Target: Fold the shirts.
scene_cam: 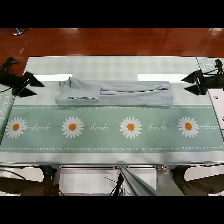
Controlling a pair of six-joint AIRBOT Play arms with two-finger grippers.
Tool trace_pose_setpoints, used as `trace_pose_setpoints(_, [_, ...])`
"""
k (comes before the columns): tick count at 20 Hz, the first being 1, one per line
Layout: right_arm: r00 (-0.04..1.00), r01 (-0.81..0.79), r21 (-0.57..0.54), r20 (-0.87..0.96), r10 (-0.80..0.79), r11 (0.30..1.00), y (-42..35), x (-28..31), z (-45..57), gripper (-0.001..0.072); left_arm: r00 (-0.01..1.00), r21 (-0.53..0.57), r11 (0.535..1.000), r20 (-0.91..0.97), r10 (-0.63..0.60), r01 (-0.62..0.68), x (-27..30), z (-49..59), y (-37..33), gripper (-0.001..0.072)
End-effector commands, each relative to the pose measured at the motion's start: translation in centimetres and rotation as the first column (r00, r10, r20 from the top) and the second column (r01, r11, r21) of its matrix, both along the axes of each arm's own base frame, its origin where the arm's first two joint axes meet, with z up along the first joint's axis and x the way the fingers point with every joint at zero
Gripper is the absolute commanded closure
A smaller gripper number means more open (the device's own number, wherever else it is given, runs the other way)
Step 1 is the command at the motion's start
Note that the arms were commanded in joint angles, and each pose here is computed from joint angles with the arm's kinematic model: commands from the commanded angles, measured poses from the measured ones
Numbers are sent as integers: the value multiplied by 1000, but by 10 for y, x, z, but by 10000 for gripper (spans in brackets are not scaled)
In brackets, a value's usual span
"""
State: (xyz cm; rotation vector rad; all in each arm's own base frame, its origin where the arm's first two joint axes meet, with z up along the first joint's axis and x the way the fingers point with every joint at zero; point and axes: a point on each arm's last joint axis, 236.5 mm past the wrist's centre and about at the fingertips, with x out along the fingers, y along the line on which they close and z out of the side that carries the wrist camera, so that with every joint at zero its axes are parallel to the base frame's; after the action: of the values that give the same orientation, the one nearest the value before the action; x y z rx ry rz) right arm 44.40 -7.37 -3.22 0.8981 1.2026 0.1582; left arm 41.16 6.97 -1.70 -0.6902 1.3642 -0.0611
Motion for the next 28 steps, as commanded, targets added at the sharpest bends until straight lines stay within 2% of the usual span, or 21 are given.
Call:
trace_pose_setpoints(1, [992,10,-82,-125,-21,997,-17,-30,-29,84,953,78,974,238,189,-213,-14,14,21,2])
trace_pose_setpoints(3, [993,10,-71,-115,-18,997,-2,-23,-42,85,915,-3,977,350,201,-214,-23,18,-20,2])
trace_pose_setpoints(5, [994,-8,-51,-113,2,999,17,-14,-51,84,914,-77,986,370,168,-150,-38,14,-65,2])
trace_pose_setpoints(9, [992,-62,-26,-111,58,998,60,-1,-66,86,947,-132,985,313,-68,114,-66,3,-151,3])
trace_pose_setpoints(12, [991,-113,-13,-67,112,994,96,11,-63,115,937,-130,968,307,-168,216,-74,-3,-188,2])
trace_pose_setpoints(13, [990,-124,-14,-61,123,992,104,13,-62,176,935,-138,962,302,-186,236,-76,-5,-198,3])
trace_pose_setpoints(14, [989,-138,-20,-53,137,990,108,14,-62,365,935,-152,957,295,-196,248,-78,-6,-206,2])
trace_pose_setpoints(15, [987,-154,-9,-47,153,988,113,13,-60,690,936,-164,952,289,-203,257,-80,-8,-213,4])
trace_pose_setpoints(16, [984,-172,10,-41,173,985,116,10,-53,685,935,-166,950,285,-211,265,-81,-9,-216,21])
trace_pose_setpoints(17, [980,-195,13,-33,195,981,113,5,-44,685,934,-171,948,285,-214,269,-82,-8,-218,280])
trace_pose_setpoints(18, [977,-210,4,-24,211,978,107,-1,-30,686,937,-211,941,285,-200,265,-83,-2,-224,632])
trace_pose_setpoints(19, [972,-234,-16,-8,234,972,100,-9,-13,685,937,-256,929,294,-188,267,-84,5,-234,682])
trace_pose_setpoints(21, [949,-310,-106,29,315,945,88,-34,29,685,911,-286,902,351,-216,323,-85,18,-262,682])
trace_pose_setpoints(25, [939,-277,-345,100,329,897,68,-97,100,686,842,-198,874,428,-329,443,-87,17,-333,684])
trace_pose_setpoints(28, [940,-191,-413,184,287,891,82,-144,139,685,770,-178,802,457,-446,571,-80,19,-402,685])
